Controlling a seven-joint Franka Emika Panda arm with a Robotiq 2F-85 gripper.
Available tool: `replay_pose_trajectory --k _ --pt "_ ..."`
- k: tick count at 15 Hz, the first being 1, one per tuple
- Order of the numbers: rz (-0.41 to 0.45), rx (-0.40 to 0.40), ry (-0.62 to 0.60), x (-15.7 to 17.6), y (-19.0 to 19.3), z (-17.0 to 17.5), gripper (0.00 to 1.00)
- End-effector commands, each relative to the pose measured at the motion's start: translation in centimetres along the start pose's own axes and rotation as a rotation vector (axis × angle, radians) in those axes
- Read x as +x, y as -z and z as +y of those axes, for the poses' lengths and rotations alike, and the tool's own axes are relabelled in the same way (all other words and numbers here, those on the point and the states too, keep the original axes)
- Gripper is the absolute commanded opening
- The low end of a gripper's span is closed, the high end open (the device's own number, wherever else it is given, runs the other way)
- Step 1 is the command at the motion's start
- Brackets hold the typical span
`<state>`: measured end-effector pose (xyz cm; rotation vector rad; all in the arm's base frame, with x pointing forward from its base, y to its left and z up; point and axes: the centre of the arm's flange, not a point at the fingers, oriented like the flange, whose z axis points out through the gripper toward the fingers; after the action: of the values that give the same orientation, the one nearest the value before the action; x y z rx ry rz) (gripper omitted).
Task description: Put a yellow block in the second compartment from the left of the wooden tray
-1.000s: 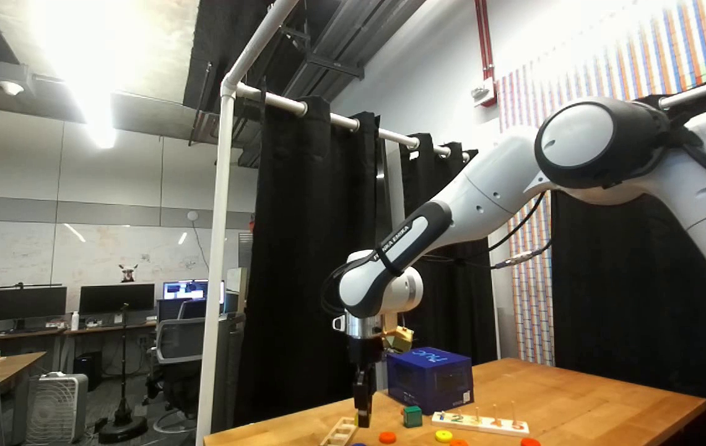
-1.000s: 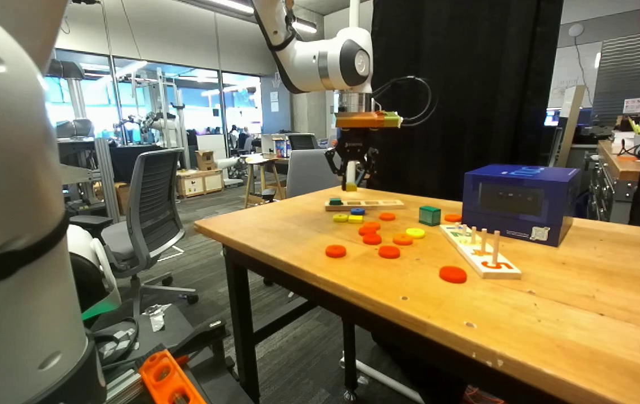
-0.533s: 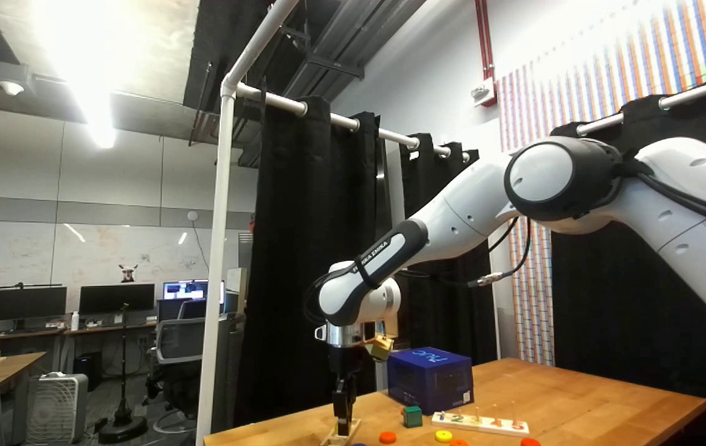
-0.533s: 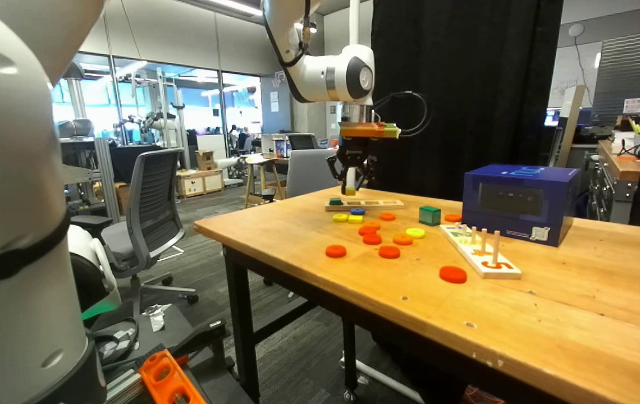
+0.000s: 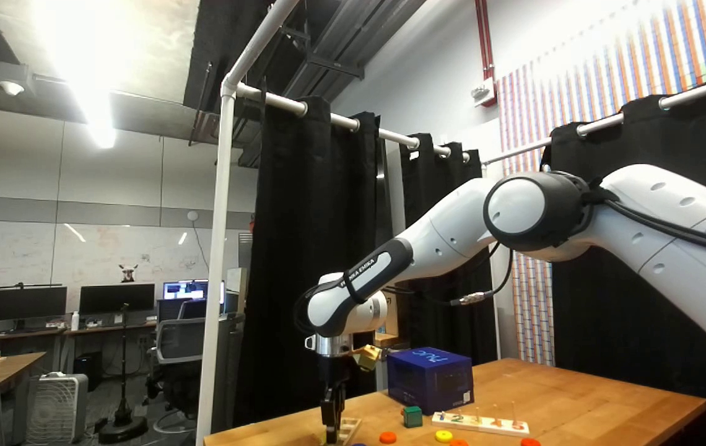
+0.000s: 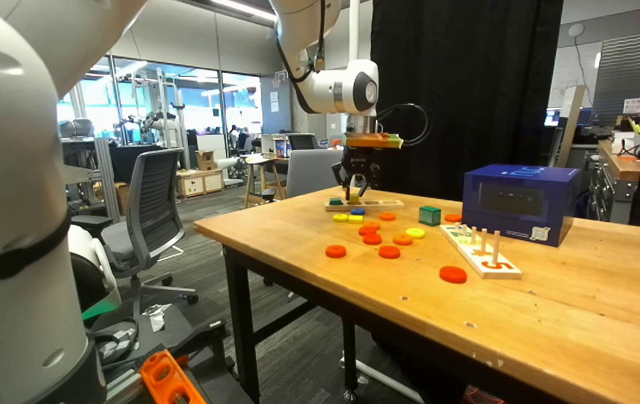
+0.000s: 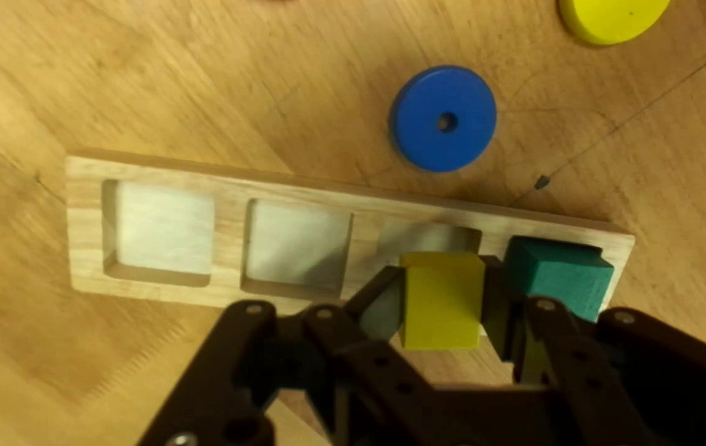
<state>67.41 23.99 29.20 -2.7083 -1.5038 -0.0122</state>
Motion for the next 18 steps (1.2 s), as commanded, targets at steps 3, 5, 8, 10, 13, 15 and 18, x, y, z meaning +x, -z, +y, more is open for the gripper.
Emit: replay_pose_trajectory --k 3,5,8,10,13,15,18 --pt "-0.017 0.005 -0.002 2.01 -0.15 1.74 0.19" --pt "-0.037 0.018 -0.016 2.18 -0.29 1.73 0.19" --pt "-0.062 0.039 -0.034 2.34 0.06 1.44 0.19" --pt "-0.076 0.048 -0.046 2.42 0.29 1.20 0.19" --pt "-0.092 0.061 -0.057 2.52 0.53 0.93 0.19" --pt "-0.099 0.069 -0.064 2.56 0.59 0.86 0.19" --pt "-0.108 0.077 -0.071 2.49 0.43 0.95 0.19"
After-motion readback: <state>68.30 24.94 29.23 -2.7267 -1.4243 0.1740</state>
